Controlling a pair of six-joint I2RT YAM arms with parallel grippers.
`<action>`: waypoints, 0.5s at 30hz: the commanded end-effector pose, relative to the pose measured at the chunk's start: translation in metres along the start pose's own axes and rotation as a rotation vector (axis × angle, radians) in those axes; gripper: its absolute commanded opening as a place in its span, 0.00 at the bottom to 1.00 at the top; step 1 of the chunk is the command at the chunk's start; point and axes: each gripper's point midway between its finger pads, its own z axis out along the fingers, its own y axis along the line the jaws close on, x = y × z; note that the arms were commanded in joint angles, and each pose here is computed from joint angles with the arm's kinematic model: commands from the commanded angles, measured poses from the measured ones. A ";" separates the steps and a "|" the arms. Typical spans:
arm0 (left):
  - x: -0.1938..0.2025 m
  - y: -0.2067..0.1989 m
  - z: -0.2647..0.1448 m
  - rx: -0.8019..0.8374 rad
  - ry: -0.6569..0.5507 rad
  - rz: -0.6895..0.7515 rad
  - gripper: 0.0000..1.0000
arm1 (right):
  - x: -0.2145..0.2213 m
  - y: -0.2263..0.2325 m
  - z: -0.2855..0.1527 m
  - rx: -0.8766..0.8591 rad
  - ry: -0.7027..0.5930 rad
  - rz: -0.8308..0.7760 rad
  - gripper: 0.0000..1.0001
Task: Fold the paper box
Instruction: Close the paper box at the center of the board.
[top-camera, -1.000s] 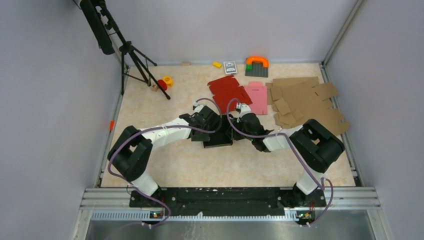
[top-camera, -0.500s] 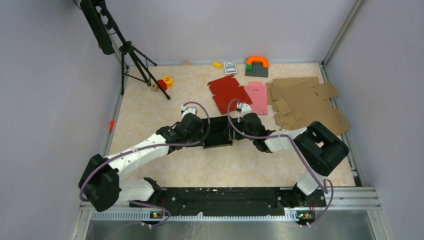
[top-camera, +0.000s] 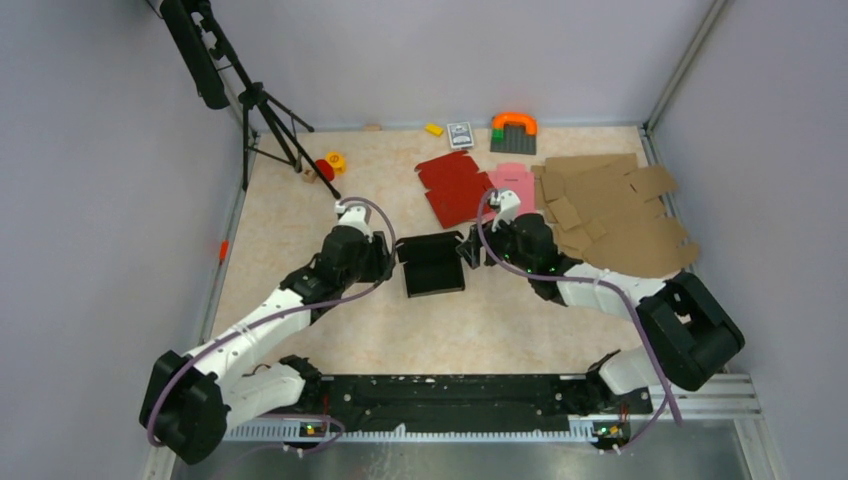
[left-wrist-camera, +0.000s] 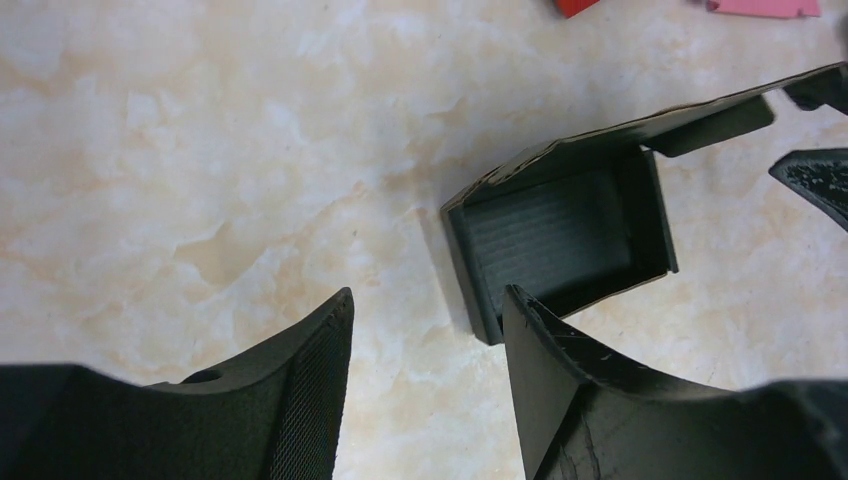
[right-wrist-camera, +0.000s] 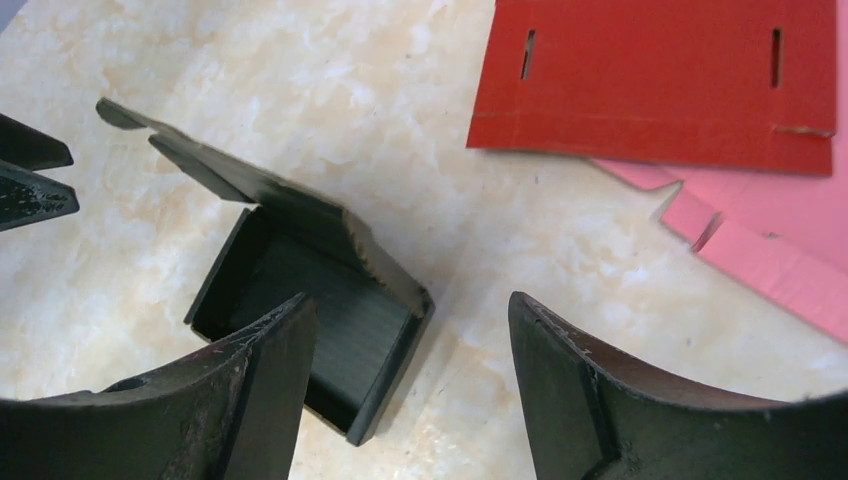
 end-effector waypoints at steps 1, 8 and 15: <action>-0.033 -0.023 0.004 0.106 -0.108 0.065 0.57 | -0.034 0.008 0.001 -0.090 -0.021 -0.077 0.69; -0.039 -0.029 0.019 0.088 -0.063 0.074 0.52 | -0.041 0.016 0.017 -0.144 0.033 -0.096 0.55; -0.040 -0.026 0.034 0.015 0.005 0.049 0.45 | -0.033 0.014 0.025 -0.087 0.093 -0.120 0.50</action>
